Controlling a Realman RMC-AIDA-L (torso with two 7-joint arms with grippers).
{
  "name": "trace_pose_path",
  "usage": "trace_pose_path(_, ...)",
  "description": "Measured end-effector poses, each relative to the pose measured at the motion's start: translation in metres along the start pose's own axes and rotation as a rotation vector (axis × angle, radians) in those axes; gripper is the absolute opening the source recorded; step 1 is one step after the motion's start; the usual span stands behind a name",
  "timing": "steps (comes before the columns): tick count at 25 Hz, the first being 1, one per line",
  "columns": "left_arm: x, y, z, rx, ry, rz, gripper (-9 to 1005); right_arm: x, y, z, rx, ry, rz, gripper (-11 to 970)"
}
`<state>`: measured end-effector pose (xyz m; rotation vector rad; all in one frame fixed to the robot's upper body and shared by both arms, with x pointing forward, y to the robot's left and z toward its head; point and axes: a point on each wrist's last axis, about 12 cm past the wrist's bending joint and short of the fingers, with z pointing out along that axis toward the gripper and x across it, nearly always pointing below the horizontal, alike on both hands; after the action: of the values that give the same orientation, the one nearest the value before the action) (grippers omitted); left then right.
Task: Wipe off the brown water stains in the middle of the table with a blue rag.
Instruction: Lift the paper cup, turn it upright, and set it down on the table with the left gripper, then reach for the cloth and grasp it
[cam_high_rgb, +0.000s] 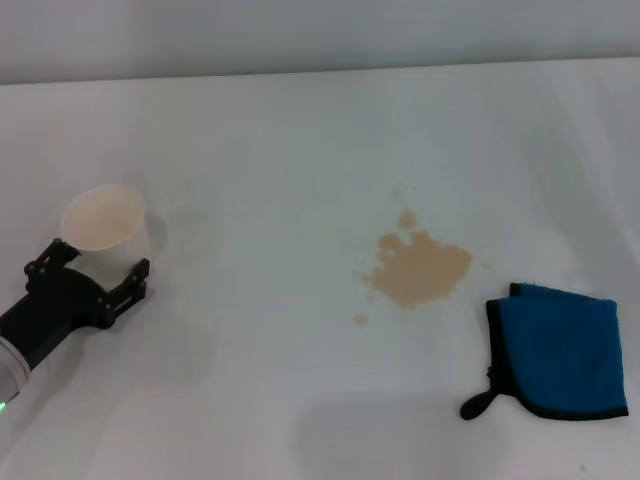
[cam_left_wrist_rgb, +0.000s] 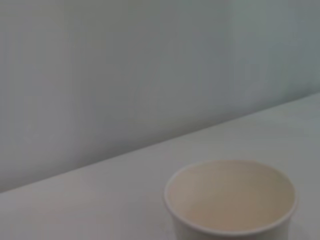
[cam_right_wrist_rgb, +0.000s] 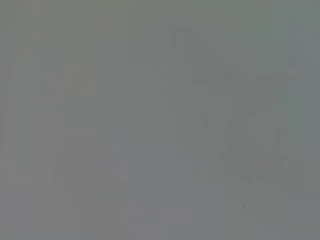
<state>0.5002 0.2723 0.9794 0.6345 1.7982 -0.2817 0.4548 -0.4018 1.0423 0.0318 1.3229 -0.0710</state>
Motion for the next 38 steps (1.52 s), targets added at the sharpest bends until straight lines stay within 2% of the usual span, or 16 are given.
trace_pose_path(5,0.006,-0.002,-0.004,-0.001,0.023,-0.006,812,0.0,0.0,0.002,-0.002,-0.002,0.0,616)
trace_pose_path(13,0.014,-0.009,-0.027,-0.002,-0.031,-0.041,812,-0.001,-0.003,0.001,0.011,-0.001,-0.007,615)
trace_pose_path(17,0.025,-0.015,-0.055,-0.034,-0.079,-0.086,812,-0.001,-0.005,0.0,0.018,0.0,-0.01,614)
trace_pose_path(21,0.029,-0.013,-0.085,-0.136,-0.163,-0.144,811,-0.003,-0.007,-0.002,0.011,-0.009,-0.02,614)
trace_pose_path(25,0.028,0.002,-0.121,-0.336,-0.291,-0.18,811,-0.006,-0.013,-0.015,-0.023,0.0,-0.045,613)
trace_pose_path(28,0.026,0.014,-0.137,-0.477,-0.352,-0.198,812,-0.007,-0.016,-0.024,-0.097,0.04,-0.043,613)
trace_pose_path(30,0.024,0.022,-0.143,-0.55,-0.391,-0.21,812,-0.007,-0.018,-0.028,-0.146,0.075,-0.015,612)
trace_pose_path(31,0.024,0.022,-0.143,-0.55,-0.391,-0.21,813,-0.007,-0.018,-0.028,-0.169,0.095,0.003,612)
trace_pose_path(32,0.02,0.03,-0.146,-0.61,-0.432,-0.214,813,-0.007,-0.018,-0.027,-0.194,0.114,0.02,612)
trace_pose_path(35,0.017,0.036,-0.147,-0.646,-0.461,-0.212,810,-0.009,-0.022,-0.017,-0.262,0.2,0.097,612)
trace_pose_path(38,0.014,0.043,-0.151,-0.71,-0.493,-0.219,805,-0.014,-0.034,-0.004,-0.284,0.335,0.22,611)
